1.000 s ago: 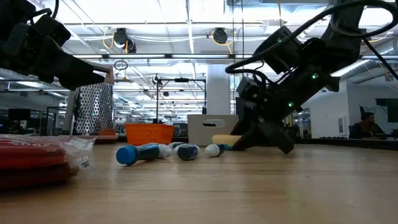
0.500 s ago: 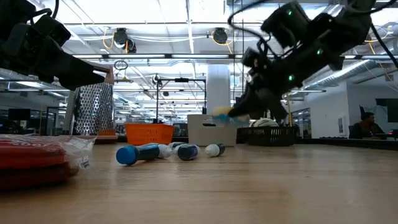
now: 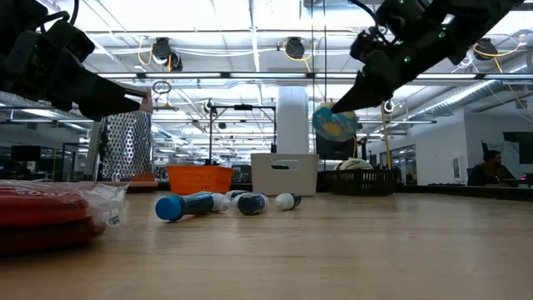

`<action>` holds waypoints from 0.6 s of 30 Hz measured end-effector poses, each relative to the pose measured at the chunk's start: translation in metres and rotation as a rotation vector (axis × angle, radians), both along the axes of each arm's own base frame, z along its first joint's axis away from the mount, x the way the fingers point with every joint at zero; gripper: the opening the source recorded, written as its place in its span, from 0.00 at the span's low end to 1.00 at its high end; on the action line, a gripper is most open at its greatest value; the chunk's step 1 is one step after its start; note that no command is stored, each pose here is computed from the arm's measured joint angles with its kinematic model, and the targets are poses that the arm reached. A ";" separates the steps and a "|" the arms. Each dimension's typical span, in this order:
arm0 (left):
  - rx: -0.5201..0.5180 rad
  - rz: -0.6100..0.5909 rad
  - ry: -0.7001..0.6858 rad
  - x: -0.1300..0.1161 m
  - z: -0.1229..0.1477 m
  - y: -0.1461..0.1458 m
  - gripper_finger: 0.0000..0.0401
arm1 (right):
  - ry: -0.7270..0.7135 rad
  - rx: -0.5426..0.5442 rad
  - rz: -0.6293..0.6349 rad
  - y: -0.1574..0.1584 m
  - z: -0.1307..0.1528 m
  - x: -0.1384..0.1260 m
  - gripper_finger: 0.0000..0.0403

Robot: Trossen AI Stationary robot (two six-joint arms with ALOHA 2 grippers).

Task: Pick & Place Food Item
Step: Put the blue doughnut into the black bin

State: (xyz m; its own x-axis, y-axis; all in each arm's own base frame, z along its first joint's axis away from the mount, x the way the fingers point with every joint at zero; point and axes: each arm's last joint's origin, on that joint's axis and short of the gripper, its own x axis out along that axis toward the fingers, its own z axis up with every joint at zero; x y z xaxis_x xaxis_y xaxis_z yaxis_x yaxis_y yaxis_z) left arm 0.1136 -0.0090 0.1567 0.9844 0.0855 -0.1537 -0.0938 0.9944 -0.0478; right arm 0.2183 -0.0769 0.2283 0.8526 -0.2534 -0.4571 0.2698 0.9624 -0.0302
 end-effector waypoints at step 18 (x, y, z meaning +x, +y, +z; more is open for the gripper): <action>0.000 0.000 0.000 0.000 0.000 0.000 0.70 | -0.093 0.545 -0.053 -0.112 -0.038 -0.069 0.00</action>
State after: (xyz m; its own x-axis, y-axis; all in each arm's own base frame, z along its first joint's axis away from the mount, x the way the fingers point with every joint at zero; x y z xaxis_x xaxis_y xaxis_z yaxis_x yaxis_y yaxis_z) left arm 0.1136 -0.0090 0.1568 0.9845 0.0855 -0.1534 -0.0937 0.9945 -0.0476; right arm 0.1496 -0.1884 0.1901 0.8879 -0.0447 -0.4578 0.2962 0.8170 0.4947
